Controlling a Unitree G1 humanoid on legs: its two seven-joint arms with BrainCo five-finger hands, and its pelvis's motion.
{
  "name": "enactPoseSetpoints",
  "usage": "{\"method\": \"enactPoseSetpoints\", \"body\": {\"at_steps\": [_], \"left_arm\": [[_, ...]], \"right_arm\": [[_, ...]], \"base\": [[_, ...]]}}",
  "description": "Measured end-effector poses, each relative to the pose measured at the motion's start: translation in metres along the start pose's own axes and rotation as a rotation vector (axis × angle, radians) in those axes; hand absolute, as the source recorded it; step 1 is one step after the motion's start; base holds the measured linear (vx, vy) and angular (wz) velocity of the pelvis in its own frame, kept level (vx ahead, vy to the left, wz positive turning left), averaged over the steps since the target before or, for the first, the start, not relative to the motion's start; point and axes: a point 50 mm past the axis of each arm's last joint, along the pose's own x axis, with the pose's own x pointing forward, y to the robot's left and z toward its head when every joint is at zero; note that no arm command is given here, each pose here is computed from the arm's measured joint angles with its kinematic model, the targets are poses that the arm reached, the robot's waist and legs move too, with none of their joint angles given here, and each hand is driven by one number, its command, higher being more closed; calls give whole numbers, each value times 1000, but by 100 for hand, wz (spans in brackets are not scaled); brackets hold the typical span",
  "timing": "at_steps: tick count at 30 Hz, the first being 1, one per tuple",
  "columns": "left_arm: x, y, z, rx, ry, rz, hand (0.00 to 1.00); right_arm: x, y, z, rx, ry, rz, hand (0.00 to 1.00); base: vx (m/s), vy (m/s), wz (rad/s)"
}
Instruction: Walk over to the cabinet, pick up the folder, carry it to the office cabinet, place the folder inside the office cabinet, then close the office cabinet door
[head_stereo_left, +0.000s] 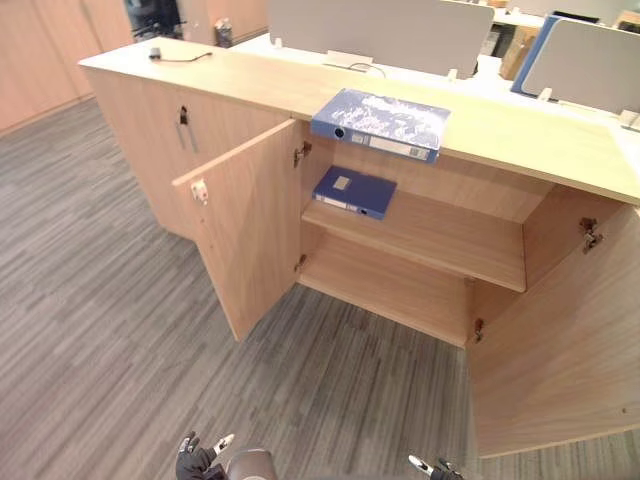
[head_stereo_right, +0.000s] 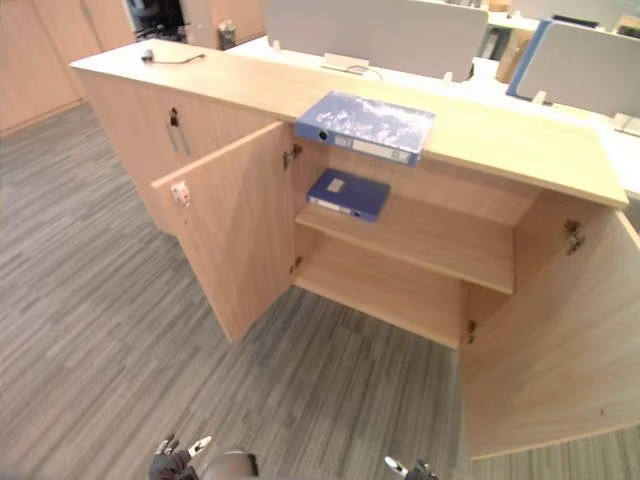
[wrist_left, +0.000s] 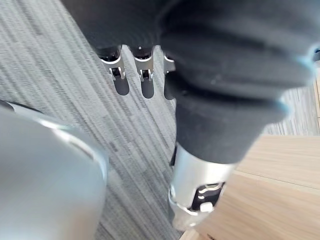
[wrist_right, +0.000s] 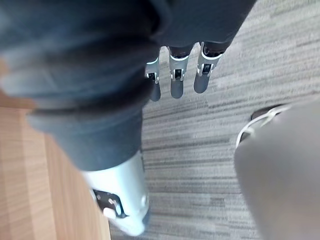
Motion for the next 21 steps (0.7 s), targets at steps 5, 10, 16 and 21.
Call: {"method": "enactPoseSetpoints", "body": {"at_steps": [5,10,16,21], "left_arm": [[2,11,1,-17,11,36,0],[-1,27,-12,48,67,59,0],[-9,34,-30,98,127,50,0],[-11,30,-35,86,148,40,0]], "right_arm": [[0,22,0,-68,-9,70,0],[2,25,7,-92,-29,80,0],[-1,7,-3,-141,6,58,0],[0,7,4,-128,-23,69,0]], "base": [[298,304,-44],[135,218,-64],[-39,47,-62],[-53,-84,-47]]}}
